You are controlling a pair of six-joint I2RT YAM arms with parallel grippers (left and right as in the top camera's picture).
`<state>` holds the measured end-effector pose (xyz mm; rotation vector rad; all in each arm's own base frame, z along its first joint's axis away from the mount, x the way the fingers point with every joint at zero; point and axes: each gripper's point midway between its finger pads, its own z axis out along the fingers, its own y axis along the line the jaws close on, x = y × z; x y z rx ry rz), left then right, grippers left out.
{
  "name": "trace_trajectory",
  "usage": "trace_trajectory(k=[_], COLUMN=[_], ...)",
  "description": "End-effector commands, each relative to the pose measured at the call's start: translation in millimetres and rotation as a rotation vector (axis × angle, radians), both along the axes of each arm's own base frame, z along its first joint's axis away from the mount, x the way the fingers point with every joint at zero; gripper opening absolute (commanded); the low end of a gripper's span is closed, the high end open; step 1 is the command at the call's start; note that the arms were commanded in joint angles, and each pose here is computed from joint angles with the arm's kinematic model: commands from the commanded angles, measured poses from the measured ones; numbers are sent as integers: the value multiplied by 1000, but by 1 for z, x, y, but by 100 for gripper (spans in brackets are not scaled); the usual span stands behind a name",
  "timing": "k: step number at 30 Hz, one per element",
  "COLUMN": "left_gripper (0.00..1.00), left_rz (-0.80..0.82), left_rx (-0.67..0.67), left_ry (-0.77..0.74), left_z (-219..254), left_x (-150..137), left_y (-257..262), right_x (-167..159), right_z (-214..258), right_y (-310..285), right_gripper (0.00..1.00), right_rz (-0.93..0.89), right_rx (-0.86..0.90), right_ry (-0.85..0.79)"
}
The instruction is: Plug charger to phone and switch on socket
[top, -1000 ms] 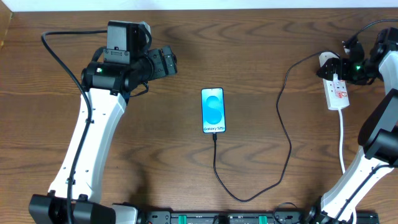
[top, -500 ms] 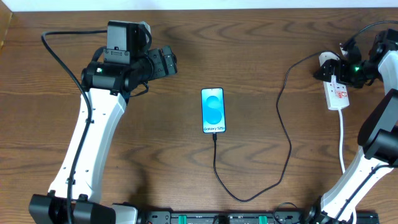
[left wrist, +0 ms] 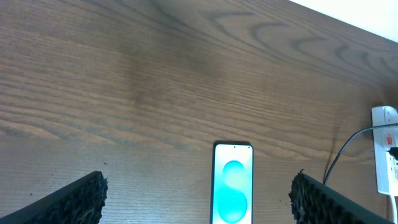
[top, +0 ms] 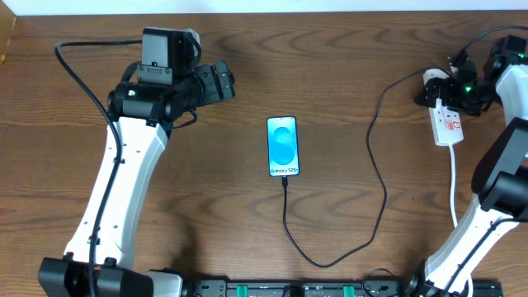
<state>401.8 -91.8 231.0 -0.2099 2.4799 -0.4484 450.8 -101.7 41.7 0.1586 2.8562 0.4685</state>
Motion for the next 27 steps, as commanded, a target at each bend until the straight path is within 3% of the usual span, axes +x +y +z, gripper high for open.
trace_trajectory(k=[1,9,17,27], left_gripper=[94,94,94,94], left_rz=[3,3,3,3], left_rx=[12,12,12,12], left_ry=[-9,-9,-9,-9], left_z=[2,2,2,2], left_x=[1,1,1,1], left_y=[3,3,3,3], right_x=[-14,-3,18,15], right_z=[-18,-16,-4,-4], right_y=[-27,-30,-4,-2], right_gripper=[99,99,99,99], right_rz=[-117,-137,-62,-61], right_rx=[-125,-129,25,39], right_ry=[107,66,-59,-44])
